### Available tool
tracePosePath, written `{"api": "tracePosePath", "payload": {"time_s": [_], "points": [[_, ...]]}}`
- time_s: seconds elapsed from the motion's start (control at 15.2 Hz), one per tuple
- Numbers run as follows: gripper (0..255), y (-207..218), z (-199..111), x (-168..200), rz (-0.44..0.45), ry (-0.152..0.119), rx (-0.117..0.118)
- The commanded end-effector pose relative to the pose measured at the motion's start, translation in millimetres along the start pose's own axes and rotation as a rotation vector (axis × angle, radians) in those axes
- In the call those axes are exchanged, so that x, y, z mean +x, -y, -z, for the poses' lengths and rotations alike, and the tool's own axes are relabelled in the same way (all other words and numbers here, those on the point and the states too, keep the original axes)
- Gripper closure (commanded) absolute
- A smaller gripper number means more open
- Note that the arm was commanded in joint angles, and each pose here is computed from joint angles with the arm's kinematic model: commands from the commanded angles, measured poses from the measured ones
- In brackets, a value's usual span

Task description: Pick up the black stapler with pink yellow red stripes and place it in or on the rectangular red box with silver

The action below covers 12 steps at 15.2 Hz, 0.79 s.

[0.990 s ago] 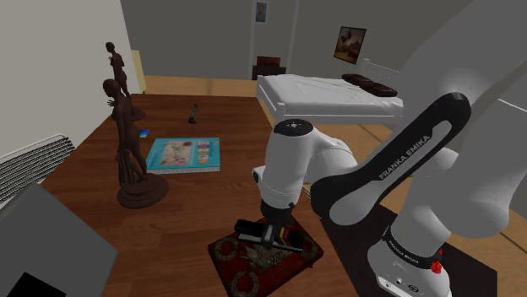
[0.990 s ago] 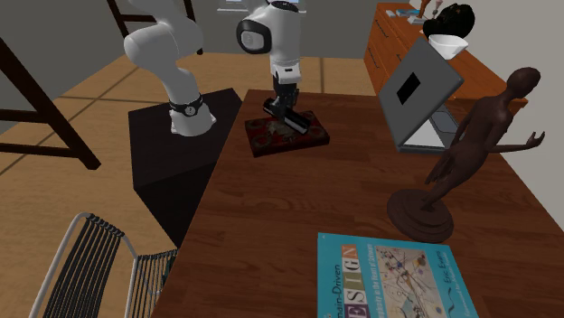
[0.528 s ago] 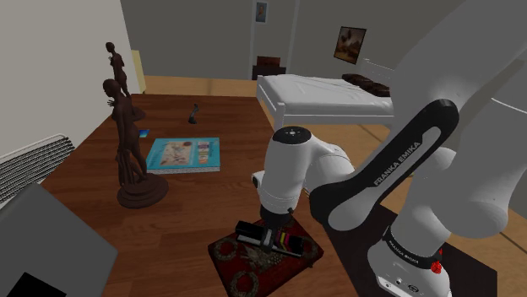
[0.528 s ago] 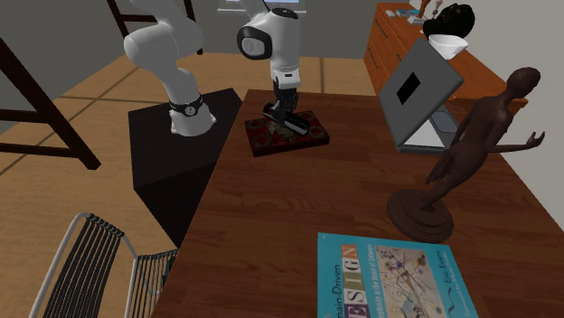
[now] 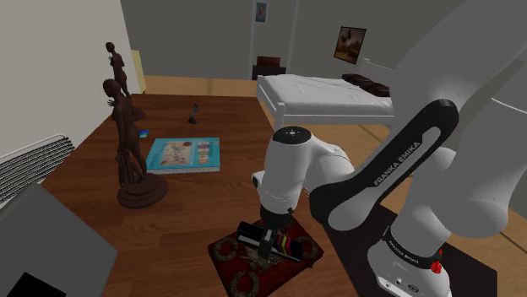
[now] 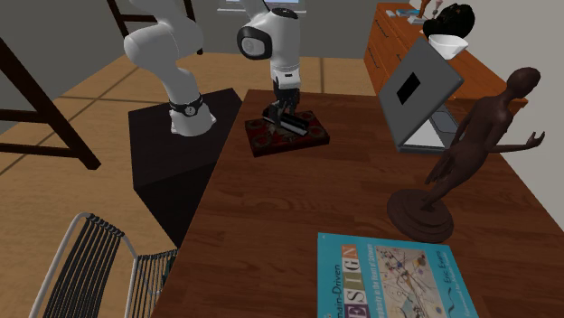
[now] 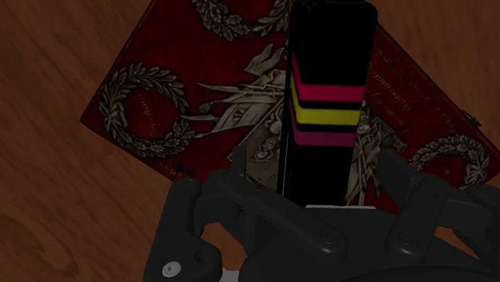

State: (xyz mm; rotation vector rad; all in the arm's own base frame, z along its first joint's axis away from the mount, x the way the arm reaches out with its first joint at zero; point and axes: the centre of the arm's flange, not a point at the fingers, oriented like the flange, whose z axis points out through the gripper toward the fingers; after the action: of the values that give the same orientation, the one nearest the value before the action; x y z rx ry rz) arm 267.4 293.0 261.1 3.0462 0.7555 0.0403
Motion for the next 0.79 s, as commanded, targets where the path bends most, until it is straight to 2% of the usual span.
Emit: {"api": "tracePosePath", "payload": {"time_s": [0.0, 0.26, 0.73], "points": [[0, 0, 0, 0, 0.000, 0.000, 0.000], [0, 0, 50, 0, 0.000, 0.000, 0.000], [0, 0, 50, 0, 0.000, 0.000, 0.000]]}}
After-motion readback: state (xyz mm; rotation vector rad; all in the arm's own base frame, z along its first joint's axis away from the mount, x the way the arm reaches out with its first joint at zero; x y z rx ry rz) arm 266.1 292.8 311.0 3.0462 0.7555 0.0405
